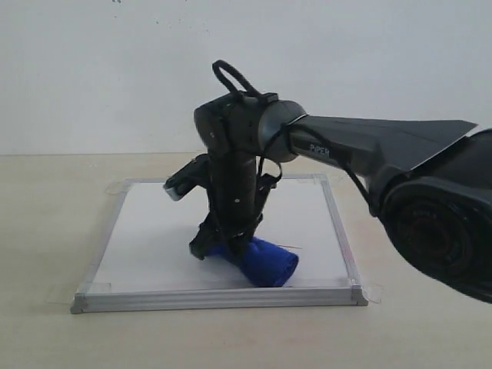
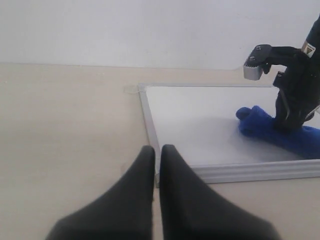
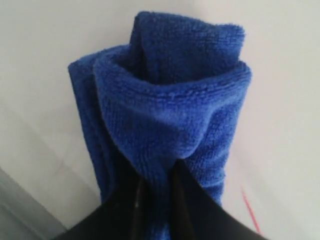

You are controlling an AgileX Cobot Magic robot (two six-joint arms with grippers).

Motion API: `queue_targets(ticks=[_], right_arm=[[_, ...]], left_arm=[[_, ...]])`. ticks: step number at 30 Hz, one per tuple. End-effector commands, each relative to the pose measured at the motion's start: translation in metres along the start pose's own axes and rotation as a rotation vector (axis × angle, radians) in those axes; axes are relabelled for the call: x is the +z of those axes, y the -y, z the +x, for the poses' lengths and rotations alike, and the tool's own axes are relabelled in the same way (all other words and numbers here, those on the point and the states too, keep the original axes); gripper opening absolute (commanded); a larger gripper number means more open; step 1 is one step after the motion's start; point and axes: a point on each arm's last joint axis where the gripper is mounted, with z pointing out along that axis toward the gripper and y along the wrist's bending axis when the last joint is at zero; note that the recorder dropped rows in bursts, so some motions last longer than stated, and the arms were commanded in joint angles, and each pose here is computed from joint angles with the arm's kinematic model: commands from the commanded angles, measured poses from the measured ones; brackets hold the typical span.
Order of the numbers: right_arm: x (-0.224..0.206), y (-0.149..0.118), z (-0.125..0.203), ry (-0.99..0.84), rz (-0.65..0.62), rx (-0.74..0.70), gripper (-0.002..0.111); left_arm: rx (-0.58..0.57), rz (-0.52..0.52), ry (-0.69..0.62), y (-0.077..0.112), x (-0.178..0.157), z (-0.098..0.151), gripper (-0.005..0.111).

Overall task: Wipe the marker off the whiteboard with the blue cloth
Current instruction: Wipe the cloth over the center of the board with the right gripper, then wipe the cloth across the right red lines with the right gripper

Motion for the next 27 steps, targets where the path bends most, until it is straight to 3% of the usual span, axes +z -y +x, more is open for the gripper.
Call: queue_targets(ticks=[1,6,10,15,22,25,27], right_arm=[[0.003,0.059,0.022,-0.043,0.067,0.177,-0.001],[0.024,0.110,0.066,-0.143,0.058,0.385,-0.001],[0.043,0.109,0.084,-0.214,-0.012,0.455,-0.001],[0.042,0.055,0.062,-0.196,-0.130,0.288,-0.001],[0.011,-0.035,0.030,-0.130,-0.133,-0.030,-0.001],[-0.001,-0.059,0.022,-0.082,-0.126,-0.119,-0.001],[-0.002,-0.059,0.019,-0.053,-0.092,-0.143,-0.001]], left_arm=[[0.001,0.002,0.003,0.000,0.000,0.001,0.004],[0.001,0.002,0.003,0.000,0.000,0.001,0.004],[0.001,0.002,0.003,0.000,0.000,0.001,0.004],[0.001,0.002,0.003,0.000,0.000,0.001,0.004],[0.001,0.002,0.003,0.000,0.000,0.001,0.004],[0.001,0.002,0.003,0.000,0.000,0.001,0.004],[0.001,0.002,0.003,0.000,0.000,0.001,0.004]])
